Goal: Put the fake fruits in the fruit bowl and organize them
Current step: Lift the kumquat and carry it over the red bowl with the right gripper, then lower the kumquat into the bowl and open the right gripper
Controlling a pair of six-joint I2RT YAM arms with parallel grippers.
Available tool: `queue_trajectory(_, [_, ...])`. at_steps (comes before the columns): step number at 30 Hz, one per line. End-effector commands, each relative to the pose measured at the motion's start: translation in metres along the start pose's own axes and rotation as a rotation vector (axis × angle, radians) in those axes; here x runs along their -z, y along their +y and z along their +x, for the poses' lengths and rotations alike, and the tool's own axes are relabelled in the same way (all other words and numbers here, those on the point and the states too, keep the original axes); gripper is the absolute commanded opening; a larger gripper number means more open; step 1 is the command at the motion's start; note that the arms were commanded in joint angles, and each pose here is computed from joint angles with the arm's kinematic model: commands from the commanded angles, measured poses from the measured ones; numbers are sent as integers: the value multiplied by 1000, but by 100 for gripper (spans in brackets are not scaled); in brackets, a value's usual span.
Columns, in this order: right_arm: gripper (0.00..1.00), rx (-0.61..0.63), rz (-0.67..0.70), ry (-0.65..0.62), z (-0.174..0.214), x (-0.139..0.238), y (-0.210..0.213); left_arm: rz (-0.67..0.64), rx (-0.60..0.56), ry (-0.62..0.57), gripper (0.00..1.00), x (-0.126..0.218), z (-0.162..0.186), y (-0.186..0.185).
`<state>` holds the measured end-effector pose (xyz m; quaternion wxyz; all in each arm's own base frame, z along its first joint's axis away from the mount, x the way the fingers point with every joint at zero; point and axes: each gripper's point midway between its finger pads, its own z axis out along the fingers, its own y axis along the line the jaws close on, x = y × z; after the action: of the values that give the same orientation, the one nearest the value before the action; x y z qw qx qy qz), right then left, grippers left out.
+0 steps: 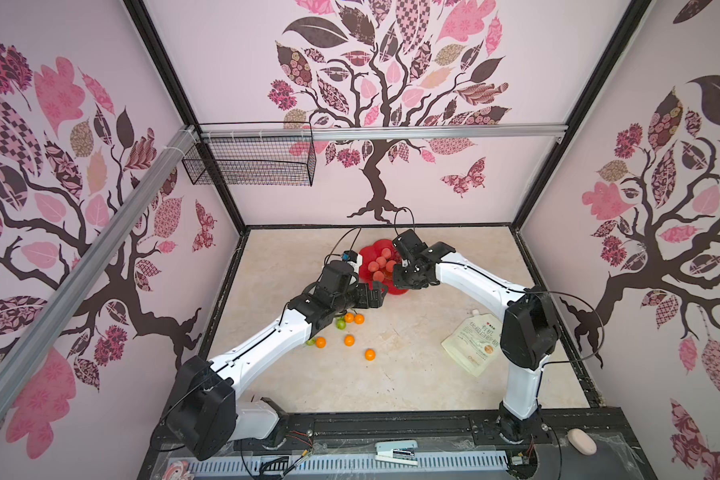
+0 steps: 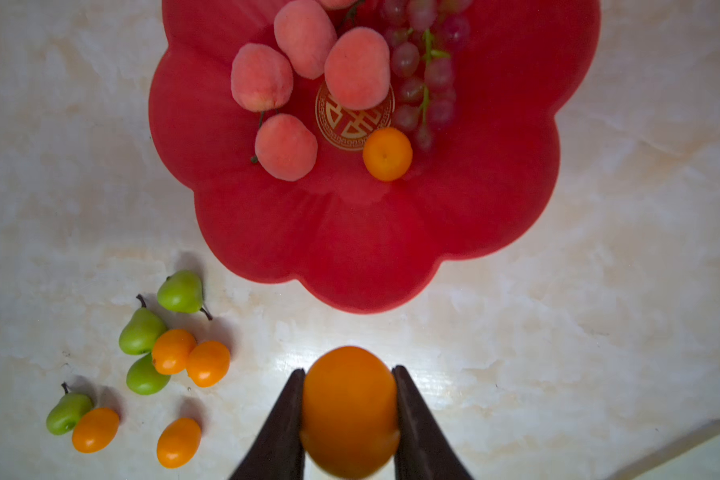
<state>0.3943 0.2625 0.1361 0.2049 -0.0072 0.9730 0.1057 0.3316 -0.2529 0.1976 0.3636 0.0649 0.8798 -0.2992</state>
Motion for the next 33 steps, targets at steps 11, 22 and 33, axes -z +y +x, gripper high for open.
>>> queue_trajectory(11, [32,25,36,93,-11,-62,12,19,23,-55,99,-18,-41,32])
queue_trajectory(22, [32,3,89,132,-14,-99,-3,36,58,6,99,-31,-34,44])
queue_trajectory(33, [33,-4,97,172,-12,-118,-12,64,90,104,98,-46,-19,43])
